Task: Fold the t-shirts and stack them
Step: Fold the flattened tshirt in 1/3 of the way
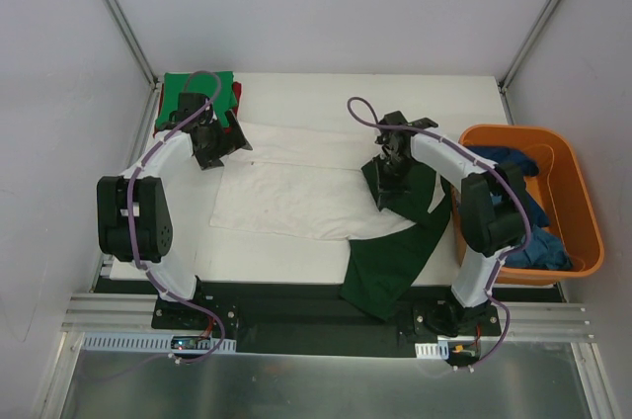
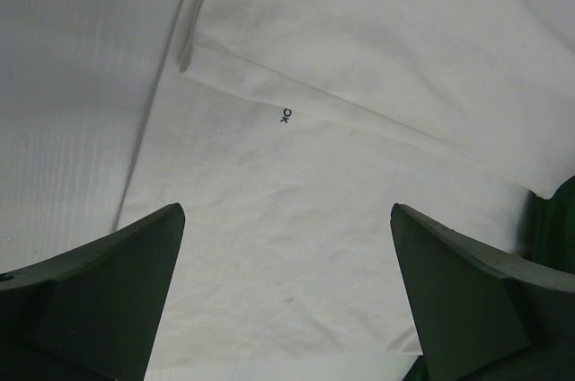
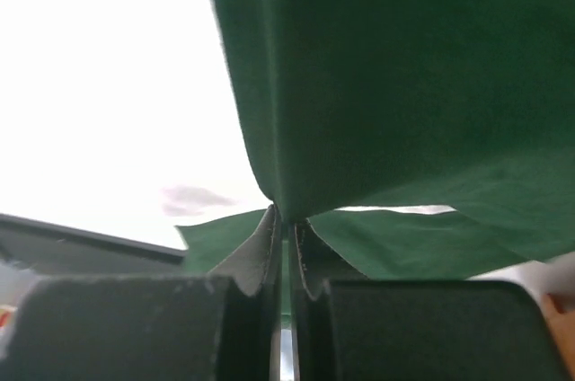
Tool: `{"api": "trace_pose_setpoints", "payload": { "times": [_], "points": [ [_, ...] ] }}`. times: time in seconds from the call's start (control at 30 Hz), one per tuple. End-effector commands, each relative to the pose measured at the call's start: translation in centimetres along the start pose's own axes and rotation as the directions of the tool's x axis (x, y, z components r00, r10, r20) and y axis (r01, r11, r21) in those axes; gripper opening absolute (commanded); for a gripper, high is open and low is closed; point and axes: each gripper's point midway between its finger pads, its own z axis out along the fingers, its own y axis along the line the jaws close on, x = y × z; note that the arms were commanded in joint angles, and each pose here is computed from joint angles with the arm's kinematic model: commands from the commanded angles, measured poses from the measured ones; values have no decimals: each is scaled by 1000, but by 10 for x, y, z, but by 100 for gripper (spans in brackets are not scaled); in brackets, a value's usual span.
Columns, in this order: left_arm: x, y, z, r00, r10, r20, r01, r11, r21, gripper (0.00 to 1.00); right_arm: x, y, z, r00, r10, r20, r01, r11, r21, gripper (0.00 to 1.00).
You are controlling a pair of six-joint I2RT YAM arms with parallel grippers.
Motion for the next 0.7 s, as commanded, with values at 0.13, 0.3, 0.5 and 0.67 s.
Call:
{"api": "trace_pose_setpoints", "payload": {
  "times": [0.13, 0.3, 0.5, 0.67],
  "points": [
    [-3, -5, -14, 999, -8, 36, 8, 1000, 5, 99, 6, 38, -5, 995, 63, -78, -73, 989, -127, 19],
    [-4, -8, -17, 999, -4, 41, 3, 1000, 17, 99, 5, 27, -16, 998, 48, -30, -50, 996, -71, 87],
    [-8, -20, -17, 999, 2, 33, -4, 998, 57, 99, -13, 9, -45, 993, 46, 109, -43, 999, -28, 97],
    [-10, -34, 1, 1000, 28, 2, -28, 997, 67, 99, -50, -13, -44, 969, 157, 192, -146, 987, -68, 97]
  ]
}}
